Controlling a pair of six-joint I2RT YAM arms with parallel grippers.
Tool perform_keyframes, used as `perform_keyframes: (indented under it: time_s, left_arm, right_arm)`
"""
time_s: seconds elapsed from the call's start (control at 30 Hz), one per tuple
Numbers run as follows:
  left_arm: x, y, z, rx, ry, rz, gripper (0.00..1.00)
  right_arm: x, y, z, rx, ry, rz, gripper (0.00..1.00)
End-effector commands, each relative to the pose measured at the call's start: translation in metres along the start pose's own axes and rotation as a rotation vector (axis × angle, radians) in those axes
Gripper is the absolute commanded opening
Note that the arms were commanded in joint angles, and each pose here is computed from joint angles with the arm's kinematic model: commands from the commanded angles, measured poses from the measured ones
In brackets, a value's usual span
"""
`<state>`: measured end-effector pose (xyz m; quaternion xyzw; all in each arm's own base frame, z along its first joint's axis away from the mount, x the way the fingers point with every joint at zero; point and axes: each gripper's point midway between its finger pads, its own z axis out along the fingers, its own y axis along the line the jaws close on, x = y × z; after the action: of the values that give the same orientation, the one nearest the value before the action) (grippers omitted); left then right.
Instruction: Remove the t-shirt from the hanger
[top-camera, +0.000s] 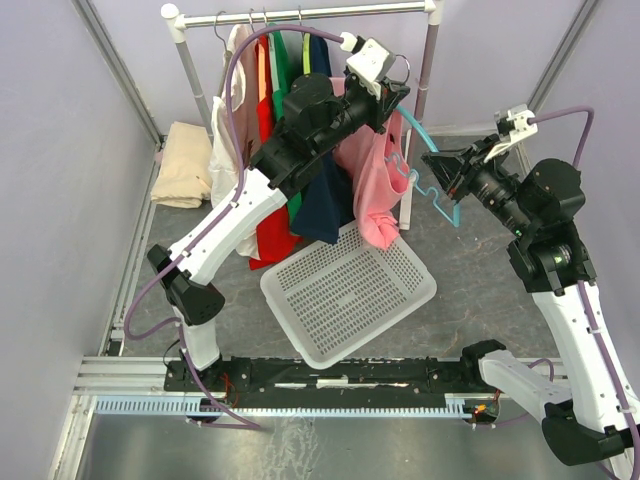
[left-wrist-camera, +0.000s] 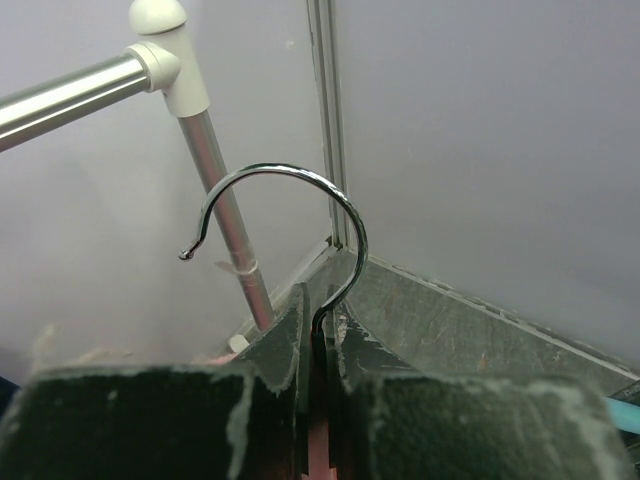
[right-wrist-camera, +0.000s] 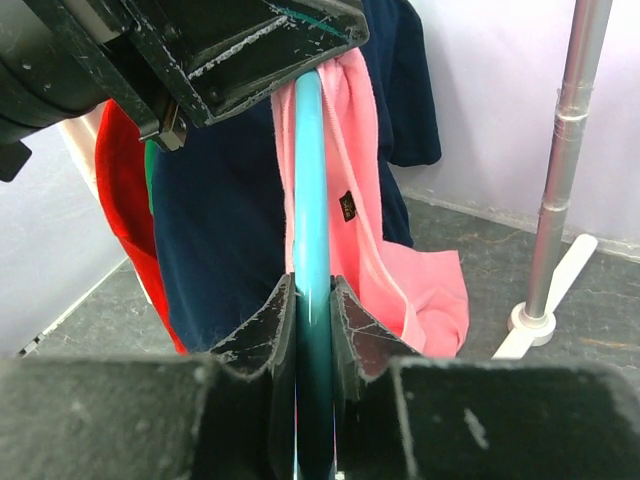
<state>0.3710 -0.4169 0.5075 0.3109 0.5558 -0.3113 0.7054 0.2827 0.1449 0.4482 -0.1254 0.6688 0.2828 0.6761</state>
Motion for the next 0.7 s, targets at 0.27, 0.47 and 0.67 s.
perform_keyframes:
  time_s: [0.27,0.47,0.67]
  left_arm:
    - [-0.021,0.007,-0.009,-0.069,-0.020,-0.024,0.84]
    - [-0.020,0.020,-0.026,-0.148,-0.006,-0.005,0.87]
    - [-0.019,0.022,-0.048,-0.170,-0.024,0.003,0.87]
  right_arm:
    - [-0.030,0.001,-0.009,0.025,-0.105,-0.018,0.02]
    - [-0.038,0.000,-0.014,0.044,-0.139,-0.029,0.02]
    - [-0.045,0.000,-0.018,0.056,-0.158,-0.040,0.02]
